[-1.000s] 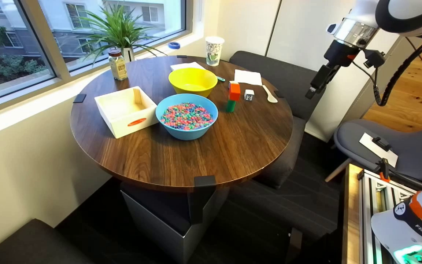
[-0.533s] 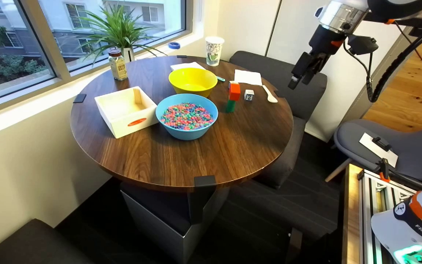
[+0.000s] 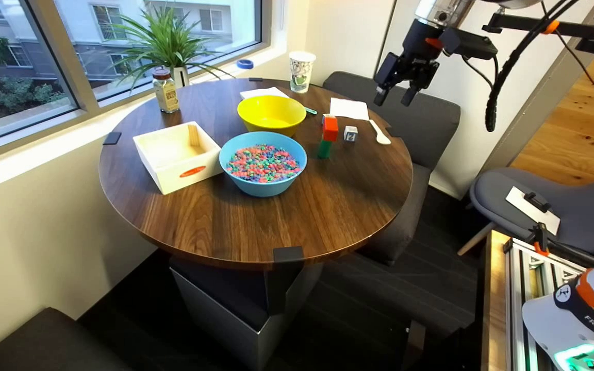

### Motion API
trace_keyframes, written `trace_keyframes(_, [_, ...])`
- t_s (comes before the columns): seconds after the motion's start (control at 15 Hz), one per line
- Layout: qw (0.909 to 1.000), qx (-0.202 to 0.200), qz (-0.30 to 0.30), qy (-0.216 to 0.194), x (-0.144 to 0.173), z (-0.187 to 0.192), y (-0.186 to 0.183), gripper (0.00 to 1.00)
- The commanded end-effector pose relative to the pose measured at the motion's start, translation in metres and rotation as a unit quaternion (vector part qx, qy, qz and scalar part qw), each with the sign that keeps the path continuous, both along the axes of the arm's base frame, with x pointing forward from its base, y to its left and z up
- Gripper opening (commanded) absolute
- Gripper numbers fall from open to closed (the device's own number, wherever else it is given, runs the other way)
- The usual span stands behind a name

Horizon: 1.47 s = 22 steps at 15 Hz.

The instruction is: Turn the orange block in an upright position, pick up the white block and put it on top of the orange block

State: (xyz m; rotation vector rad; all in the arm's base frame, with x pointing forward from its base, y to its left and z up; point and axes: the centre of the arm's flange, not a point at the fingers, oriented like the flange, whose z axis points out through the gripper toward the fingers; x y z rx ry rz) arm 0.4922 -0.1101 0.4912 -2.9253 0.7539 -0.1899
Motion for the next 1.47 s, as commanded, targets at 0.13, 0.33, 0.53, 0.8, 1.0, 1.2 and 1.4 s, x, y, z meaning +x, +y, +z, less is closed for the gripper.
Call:
trace_keyframes(0.13, [0.9999,-0.003,-0.011,0.007,0.028,-0.010,-0.001,1.00])
trace_keyframes(0.33, [0.9999,-0.004,-0.013,0.008,0.035,-0.012,-0.001,1.00])
trace_keyframes(0.53, [0.9996,-0.006,-0.023,-0.012,0.043,-0.011,-0.002,1.00])
trace_keyframes(0.8, [0.9976,0.005,-0.053,-0.045,0.064,-0.010,-0.002,1.00])
trace_keyframes(1.0, [0.9940,0.029,-0.093,-0.049,0.078,-0.011,-0.002,1.00])
trace_keyframes(1.2, [0.9894,0.066,-0.126,-0.030,0.092,-0.010,-0.004,1.00])
trace_keyframes(1.4, [0.9868,0.078,-0.142,-0.003,0.102,-0.018,-0.003,1.00])
